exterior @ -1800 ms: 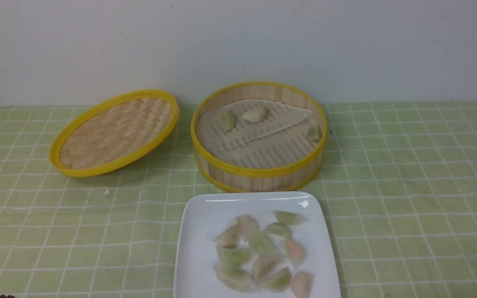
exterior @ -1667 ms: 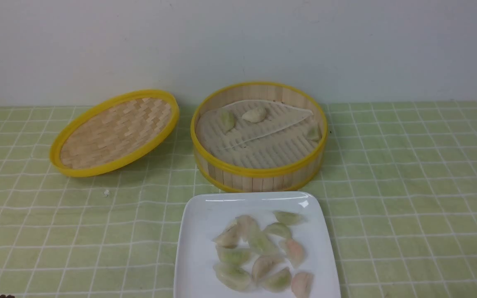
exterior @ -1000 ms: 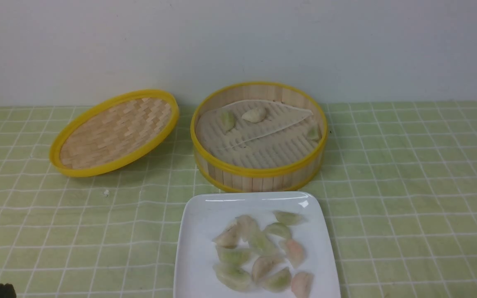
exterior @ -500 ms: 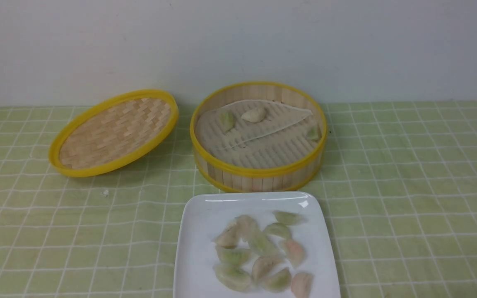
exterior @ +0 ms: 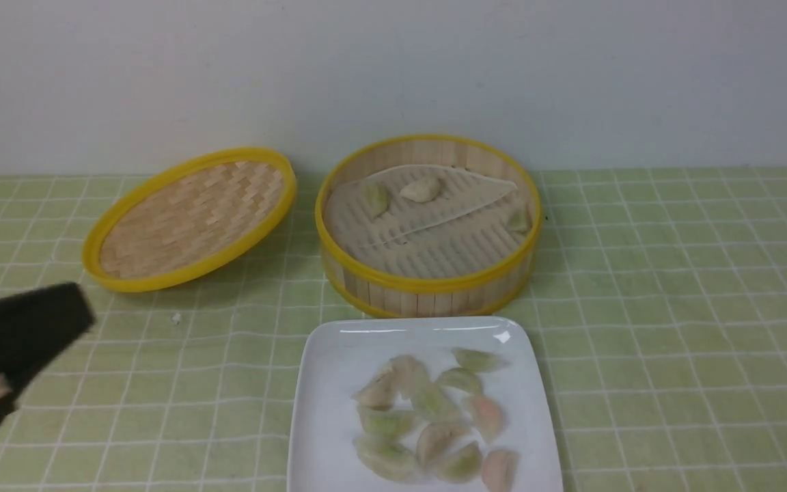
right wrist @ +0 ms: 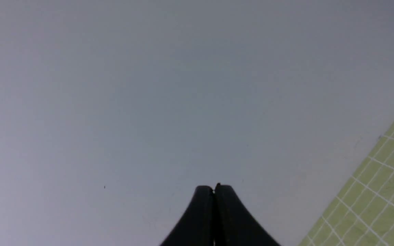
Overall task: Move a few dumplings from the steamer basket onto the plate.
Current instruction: Use the left arm to grab a dumpling from the steamer
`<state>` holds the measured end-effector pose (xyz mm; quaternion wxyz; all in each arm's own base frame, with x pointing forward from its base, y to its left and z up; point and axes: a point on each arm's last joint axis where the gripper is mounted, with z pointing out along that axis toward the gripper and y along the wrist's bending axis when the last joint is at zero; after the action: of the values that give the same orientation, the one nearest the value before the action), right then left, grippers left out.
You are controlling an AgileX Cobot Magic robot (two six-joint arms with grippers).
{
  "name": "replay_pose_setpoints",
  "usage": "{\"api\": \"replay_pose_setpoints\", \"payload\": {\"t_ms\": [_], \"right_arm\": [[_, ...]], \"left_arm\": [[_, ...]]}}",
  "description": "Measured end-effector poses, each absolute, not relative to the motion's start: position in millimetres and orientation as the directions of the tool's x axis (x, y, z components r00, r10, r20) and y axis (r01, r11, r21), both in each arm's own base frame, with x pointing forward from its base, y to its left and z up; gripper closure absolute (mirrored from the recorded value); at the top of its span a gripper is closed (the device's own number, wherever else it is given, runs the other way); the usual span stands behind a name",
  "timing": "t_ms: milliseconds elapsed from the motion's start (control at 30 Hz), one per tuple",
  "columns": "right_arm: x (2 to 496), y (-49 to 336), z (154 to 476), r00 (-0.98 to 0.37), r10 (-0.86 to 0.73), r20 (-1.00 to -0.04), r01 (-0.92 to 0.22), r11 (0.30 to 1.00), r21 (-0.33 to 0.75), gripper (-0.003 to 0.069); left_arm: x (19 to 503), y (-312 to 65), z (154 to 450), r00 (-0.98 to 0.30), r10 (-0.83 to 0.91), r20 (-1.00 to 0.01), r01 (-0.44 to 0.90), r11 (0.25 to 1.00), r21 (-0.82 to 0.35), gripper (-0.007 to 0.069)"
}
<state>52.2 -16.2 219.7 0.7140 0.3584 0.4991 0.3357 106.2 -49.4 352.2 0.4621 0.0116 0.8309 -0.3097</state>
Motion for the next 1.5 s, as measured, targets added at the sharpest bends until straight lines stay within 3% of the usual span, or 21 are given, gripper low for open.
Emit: {"api": "replay_pose_setpoints", "payload": {"t_ms": [67,133,333,400,500,533,567,600,633,733,933,1200,1433,1500], "right_arm": [[52.3,-16.3,219.5,0.273,0.846,-0.458,-0.125,0.503,0.855,0.0673],[51.9,-8.0,228.3,0.179,0.846,-0.502,-0.144,0.528,0.837,0.0673],[55.3,18.9,299.3,-0.155,0.581,-0.799,-0.165,0.782,0.601,0.0673],[68.6,24.1,322.1,-0.316,0.453,-0.833,-0.134,0.848,0.512,0.0673],[96.2,26.1,344.3,-0.560,0.254,-0.788,-0.092,0.927,0.363,0.0673],[95.0,25.9,346.7,-0.564,0.242,-0.790,-0.095,0.931,0.353,0.0673],[112.7,24.7,350.9,-0.683,0.160,-0.713,-0.074,0.956,0.285,0.0673],[114.3,23.9,354.5,-0.685,0.147,-0.713,-0.074,0.960,0.269,0.0673],[128.1,22.2,359.5,-0.749,0.102,-0.654,-0.062,0.973,0.223,0.0672],[146.6,21.0,364.9,-0.800,0.067,-0.596,-0.056,0.981,0.185,0.0672],[158.8,19.9,370.7,-0.786,0.032,-0.618,-0.076,0.986,0.148,0.0672],[158.9,20.1,370.5,-0.787,0.031,-0.616,-0.077,0.986,0.149,0.0672],[157.8,20.7,369.8,-0.796,0.032,-0.604,-0.079,0.985,0.156,0.0672],[157.7,21.4,370.0,-0.796,0.036,-0.604,-0.080,0.983,0.164,0.0671]], "left_arm": [[124.9,-54.0,357.9,-0.663,-0.180,-0.727,0.323,0.807,-0.495,0.0631],[163.7,-57.5,358.4,-0.755,-0.091,-0.649,0.321,0.811,-0.488,0.0631],[252.5,-83.8,341.2,-0.840,0.114,-0.530,0.372,0.833,-0.410,0.0631],[276.1,-101.2,337.7,-0.843,0.182,-0.506,0.401,0.840,-0.365,0.0631],[307.9,-131.2,335.7,-0.828,0.284,-0.483,0.458,0.839,-0.293,0.0631],[307.9,-131.2,335.7,-0.828,0.284,-0.483,0.458,0.839,-0.293,0.0631],[328.0,-144.2,331.3,-0.819,0.330,-0.469,0.484,0.837,-0.257,0.0631],[330.1,-146.1,330.6,-0.817,0.337,-0.468,0.488,0.836,-0.250,0.0631],[349.3,-155.6,325.5,-0.813,0.360,-0.457,0.500,0.835,-0.231,0.0631],[382.2,-168.1,316.1,-0.809,0.382,-0.446,0.512,0.830,-0.219,0.0631],[448.2,-183.8,295.8,-0.790,0.420,-0.446,0.517,0.848,-0.118,0.0631],[499.3,-195.5,262.7,-0.733,0.414,-0.540,0.507,0.861,-0.028,0.0611],[519.7,-199.6,211.6,-0.706,0.476,-0.524,0.540,0.841,0.036,0.0419],[524.4,-199.8,200.3,-0.700,0.482,-0.527,0.538,0.841,0.055,0.0306]]}}
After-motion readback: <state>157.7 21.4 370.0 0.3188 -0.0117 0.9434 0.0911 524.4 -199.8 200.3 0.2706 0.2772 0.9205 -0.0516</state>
